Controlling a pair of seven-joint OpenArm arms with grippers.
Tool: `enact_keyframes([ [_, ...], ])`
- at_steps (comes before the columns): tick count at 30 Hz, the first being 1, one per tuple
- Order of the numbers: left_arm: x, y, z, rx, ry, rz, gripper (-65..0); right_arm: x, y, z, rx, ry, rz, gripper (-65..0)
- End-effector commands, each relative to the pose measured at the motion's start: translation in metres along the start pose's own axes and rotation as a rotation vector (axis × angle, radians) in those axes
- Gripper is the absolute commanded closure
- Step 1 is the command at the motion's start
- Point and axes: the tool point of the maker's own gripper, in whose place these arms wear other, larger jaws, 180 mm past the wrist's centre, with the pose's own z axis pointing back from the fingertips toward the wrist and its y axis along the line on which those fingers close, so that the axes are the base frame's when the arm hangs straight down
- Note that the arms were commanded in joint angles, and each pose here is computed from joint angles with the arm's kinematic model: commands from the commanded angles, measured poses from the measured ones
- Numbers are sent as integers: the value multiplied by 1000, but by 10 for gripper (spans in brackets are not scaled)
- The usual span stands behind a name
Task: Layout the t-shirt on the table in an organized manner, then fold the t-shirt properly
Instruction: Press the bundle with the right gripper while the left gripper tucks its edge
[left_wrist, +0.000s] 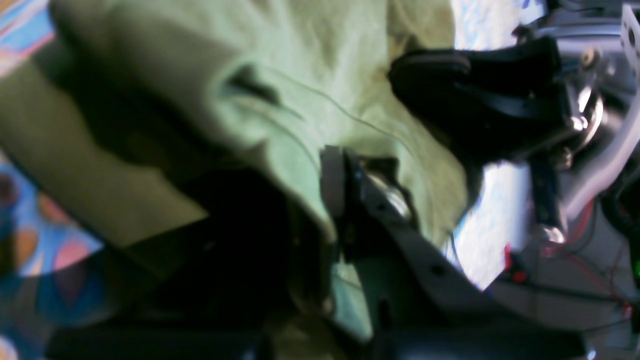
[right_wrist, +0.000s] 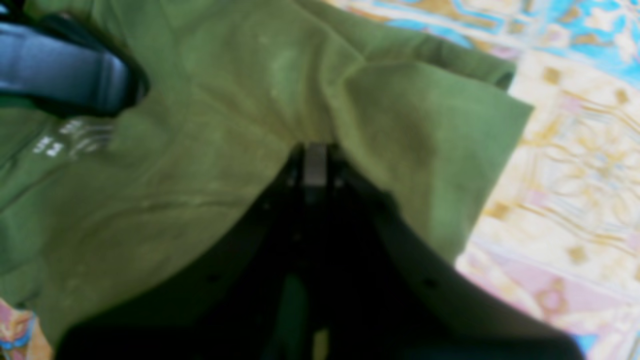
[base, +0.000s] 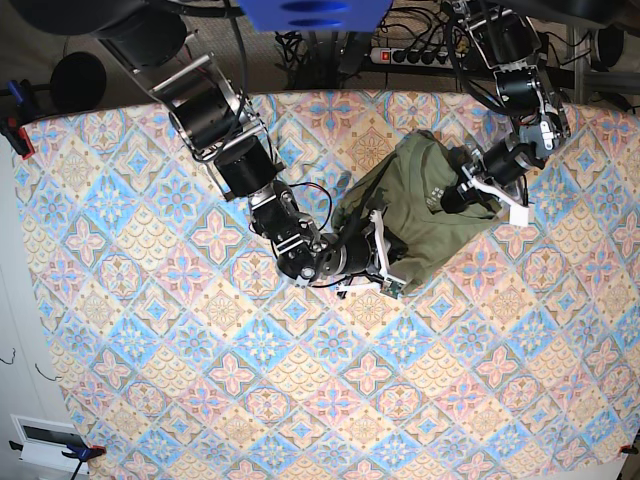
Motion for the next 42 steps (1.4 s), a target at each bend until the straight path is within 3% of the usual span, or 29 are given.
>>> enact_keyframes([
  [1, 17, -9, 8, -4, -37, -60, 0, 14, -12, 5, -36, -6, 29, 0],
  [9, 21, -15, 23, 14, -23, -117, 0, 14, -12, 5, -36, -6, 29, 0],
  [20, 20, 14, 49, 101, -8, -32, -159, 12, -11, 4, -33, -2, 28, 0],
  [28, 15, 16, 52, 108, 5, -26, -164, 14, -11, 5, -35, -7, 33, 0],
  [33, 19, 20, 58, 123, 6, -40, -170, 31, 1, 14, -51, -20, 95, 0],
  [36, 21, 11, 57, 81, 1, -38, -183, 38, 10, 17, -55, -32, 121, 0],
  [42, 24, -2, 75, 72, 4, -109, -461, 37, 10, 17, -55, -30, 121, 0],
])
